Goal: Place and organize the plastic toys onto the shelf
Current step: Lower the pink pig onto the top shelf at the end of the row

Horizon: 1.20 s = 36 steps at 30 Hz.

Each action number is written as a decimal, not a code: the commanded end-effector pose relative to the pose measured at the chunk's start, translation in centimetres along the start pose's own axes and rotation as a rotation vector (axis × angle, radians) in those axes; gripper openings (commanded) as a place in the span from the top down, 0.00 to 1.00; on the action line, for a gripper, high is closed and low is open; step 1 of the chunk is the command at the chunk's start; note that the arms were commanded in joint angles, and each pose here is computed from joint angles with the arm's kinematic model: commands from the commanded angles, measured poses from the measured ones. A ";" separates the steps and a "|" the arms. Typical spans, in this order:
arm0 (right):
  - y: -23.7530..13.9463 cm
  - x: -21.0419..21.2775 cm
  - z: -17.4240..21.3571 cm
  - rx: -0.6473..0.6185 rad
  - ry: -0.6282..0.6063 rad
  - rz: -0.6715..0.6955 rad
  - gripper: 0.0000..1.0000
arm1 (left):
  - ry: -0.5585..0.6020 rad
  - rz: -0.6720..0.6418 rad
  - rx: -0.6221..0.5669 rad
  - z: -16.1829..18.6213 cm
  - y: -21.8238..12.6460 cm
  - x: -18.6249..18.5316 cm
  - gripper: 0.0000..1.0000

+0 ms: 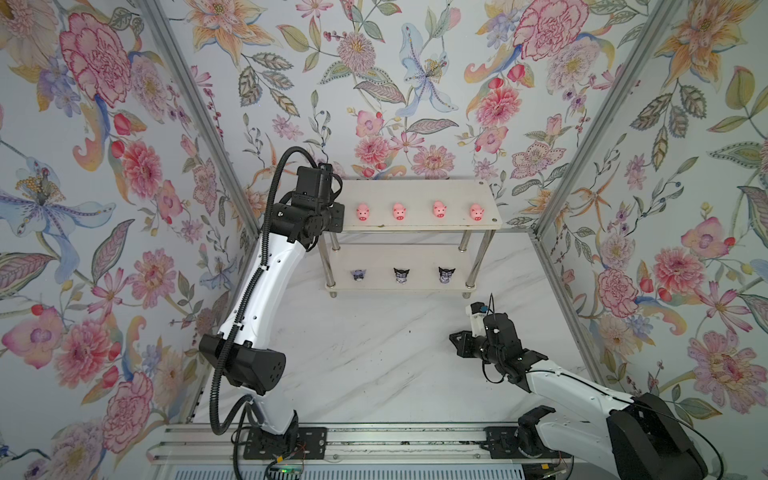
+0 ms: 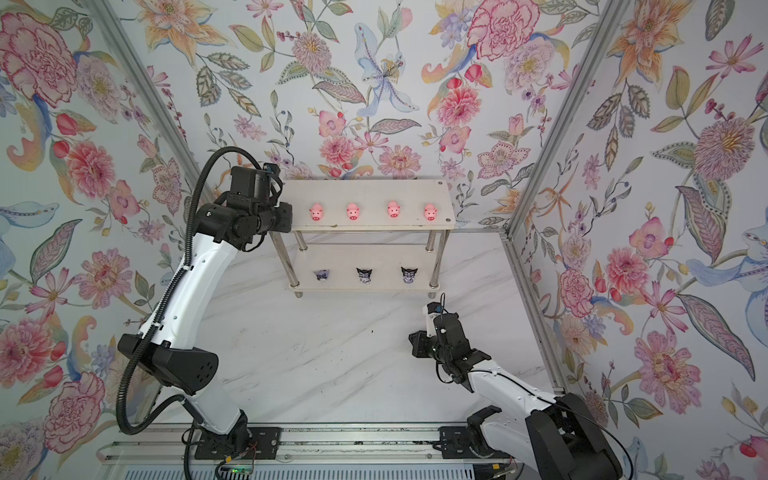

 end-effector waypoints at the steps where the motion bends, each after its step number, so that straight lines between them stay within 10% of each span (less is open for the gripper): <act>1: 0.2 -0.2 0.3 0.003 0.014 -0.004 0.88 | 0.008 0.010 -0.013 -0.7 0.1 0.3 0.76; 36: 0.5 -0.3 0.4 0.011 0.016 -0.004 0.87 | 0.018 0.013 0.006 -0.5 1.9 0.6 0.53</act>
Point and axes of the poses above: each gripper's point midway between its finger pads, its own y axis out along the fingers, its own x axis along the line the jaws close on, z = x × y, the point moved 3 cm from there along -y, back along the fingers, and after that the axes turned 5 degrees about -y, right-handed, at the moved point
